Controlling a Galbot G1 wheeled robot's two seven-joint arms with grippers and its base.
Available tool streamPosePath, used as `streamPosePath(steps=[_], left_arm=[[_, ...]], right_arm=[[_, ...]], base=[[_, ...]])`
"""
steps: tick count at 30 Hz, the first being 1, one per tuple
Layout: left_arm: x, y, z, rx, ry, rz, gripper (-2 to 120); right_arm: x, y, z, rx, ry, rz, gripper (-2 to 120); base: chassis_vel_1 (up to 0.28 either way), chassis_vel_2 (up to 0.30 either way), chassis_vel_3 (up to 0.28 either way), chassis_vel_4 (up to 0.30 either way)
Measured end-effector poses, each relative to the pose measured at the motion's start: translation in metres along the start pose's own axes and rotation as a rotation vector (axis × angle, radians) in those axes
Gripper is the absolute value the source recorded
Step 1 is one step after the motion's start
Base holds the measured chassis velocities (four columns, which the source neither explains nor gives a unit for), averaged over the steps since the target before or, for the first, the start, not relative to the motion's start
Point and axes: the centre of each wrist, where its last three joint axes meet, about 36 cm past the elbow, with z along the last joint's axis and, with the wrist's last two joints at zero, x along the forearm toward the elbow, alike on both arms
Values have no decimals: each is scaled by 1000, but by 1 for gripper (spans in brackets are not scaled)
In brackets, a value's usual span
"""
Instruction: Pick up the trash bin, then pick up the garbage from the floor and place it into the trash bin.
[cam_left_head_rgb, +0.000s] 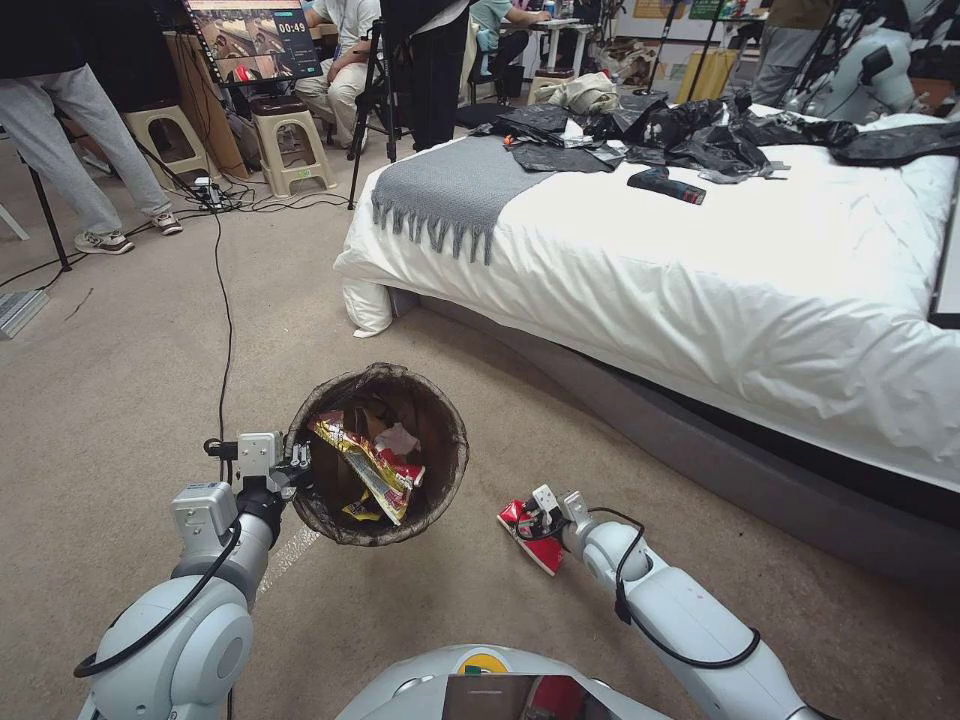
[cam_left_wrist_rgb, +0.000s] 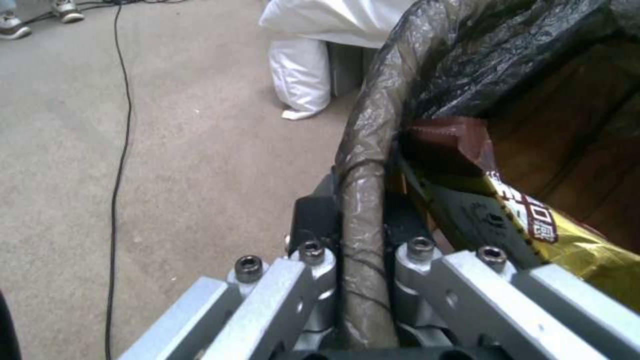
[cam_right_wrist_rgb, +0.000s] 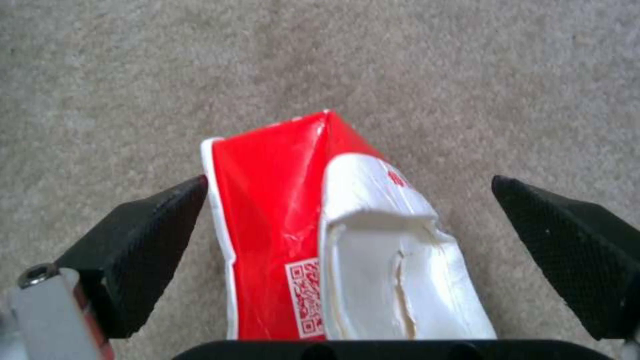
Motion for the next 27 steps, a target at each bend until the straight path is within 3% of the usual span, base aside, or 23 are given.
streamPosePath(steps=[8,27], left_arm=[[0,0,-1,-1,-3,3,5],[-1,1,-3,-6,-9,9,5]], right_arm=[[-3,4,9,0,6,3,99],[3,13,12,3,-10,-2,32]], base=[[0,0,0,0],[0,0,0,0]])
